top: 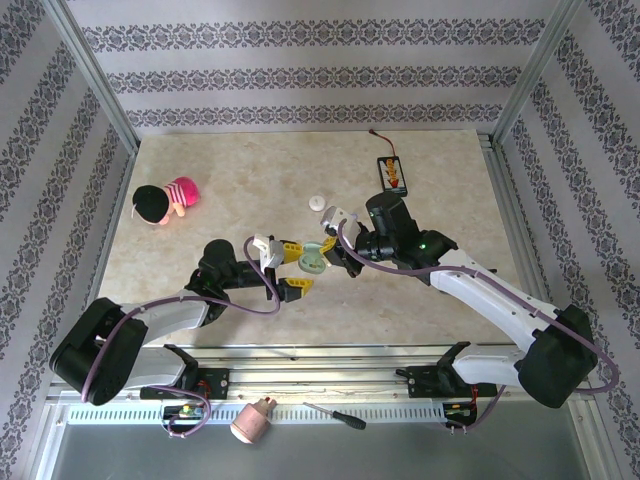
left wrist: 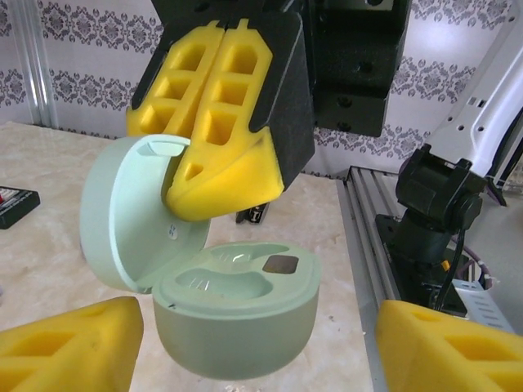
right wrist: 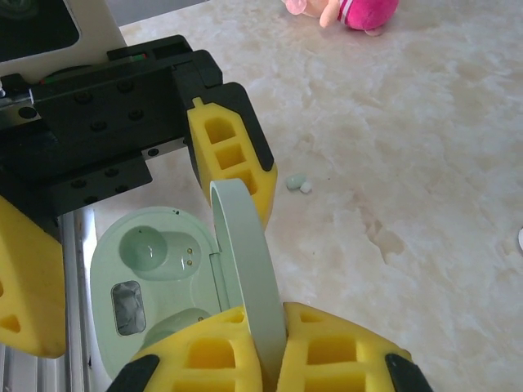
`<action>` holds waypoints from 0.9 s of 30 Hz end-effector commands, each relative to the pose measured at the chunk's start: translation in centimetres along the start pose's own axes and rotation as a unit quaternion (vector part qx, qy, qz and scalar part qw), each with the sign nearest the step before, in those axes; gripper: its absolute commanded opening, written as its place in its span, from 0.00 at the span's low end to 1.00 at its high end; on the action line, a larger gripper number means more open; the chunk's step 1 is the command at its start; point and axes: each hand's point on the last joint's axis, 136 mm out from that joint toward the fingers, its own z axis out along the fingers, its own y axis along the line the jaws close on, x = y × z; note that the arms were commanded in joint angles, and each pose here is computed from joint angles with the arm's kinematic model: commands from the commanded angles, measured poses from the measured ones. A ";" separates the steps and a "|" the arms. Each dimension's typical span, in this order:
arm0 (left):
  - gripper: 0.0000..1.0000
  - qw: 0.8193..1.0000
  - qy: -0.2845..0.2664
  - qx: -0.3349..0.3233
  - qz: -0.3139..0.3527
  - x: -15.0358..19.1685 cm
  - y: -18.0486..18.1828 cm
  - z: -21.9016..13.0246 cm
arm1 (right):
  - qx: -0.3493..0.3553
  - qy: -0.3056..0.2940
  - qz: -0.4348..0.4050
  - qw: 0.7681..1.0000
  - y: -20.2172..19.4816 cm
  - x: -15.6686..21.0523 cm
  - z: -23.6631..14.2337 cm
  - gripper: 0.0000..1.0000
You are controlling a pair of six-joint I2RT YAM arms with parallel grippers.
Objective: Insert the wireless bluetooth earbuds into the charging case
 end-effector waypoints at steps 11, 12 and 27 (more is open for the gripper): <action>0.66 1.000 -0.023 0.017 -0.002 -1.6 0.1 0.5 | -0.017 -0.015 -0.014 1.000 1.1 -0.7 0.0 0.00; 0.63 1.000 -0.024 0.020 -0.003 -1.6 0.0 0.5 | -0.018 -0.015 -0.015 1.000 1.1 -0.8 0.1 0.00; 0.35 0.999 -0.024 0.032 -0.009 -1.5 -0.2 0.6 | -0.015 -0.011 -0.012 1.000 1.0 -0.6 0.3 0.00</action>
